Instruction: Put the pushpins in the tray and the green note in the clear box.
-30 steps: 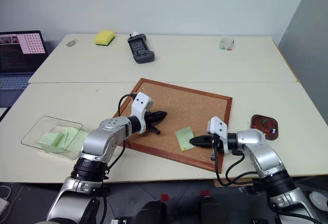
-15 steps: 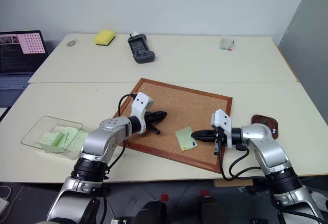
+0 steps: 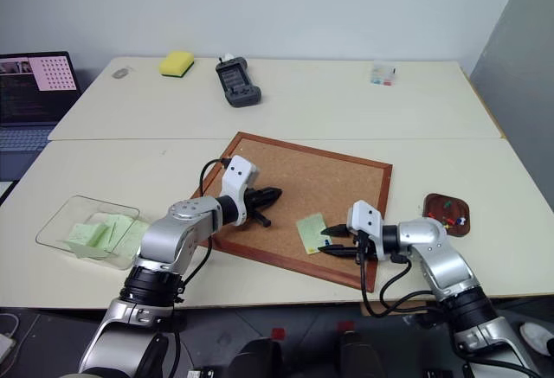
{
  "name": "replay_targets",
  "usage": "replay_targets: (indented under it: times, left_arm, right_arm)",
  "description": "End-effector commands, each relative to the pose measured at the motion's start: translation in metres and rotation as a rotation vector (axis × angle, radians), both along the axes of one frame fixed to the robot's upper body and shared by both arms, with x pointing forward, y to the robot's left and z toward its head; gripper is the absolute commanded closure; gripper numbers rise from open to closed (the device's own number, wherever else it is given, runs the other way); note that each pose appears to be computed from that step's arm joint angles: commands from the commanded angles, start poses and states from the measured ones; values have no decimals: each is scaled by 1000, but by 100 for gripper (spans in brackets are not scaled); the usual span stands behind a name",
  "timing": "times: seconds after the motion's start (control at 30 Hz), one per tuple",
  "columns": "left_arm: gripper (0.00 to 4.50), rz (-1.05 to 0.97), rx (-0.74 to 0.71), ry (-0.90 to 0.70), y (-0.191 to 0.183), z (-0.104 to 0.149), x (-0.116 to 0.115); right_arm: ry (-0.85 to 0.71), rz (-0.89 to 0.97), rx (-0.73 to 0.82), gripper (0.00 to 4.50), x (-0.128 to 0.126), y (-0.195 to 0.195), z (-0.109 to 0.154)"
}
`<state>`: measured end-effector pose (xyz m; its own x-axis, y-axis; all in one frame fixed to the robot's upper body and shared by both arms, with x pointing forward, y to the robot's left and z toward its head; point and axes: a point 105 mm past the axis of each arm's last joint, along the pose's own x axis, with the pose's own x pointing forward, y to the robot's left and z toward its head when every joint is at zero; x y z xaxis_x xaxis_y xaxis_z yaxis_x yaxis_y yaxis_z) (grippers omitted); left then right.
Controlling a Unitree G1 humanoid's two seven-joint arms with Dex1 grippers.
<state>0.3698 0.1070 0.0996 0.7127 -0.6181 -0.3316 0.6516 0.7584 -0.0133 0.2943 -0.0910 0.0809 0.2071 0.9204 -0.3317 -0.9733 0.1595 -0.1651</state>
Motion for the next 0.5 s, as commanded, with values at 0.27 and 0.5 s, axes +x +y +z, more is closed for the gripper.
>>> replay_targets:
  times: [0.27,0.5]
  left_arm:
    - [450,-10,-6,-22,-3,7,-1]
    - [450,-17,-1,-24,-4,7,0]
  right_arm:
    - [-33,11,27,449,2,1,10]
    - [-52,25,181,449,-2,9,56]
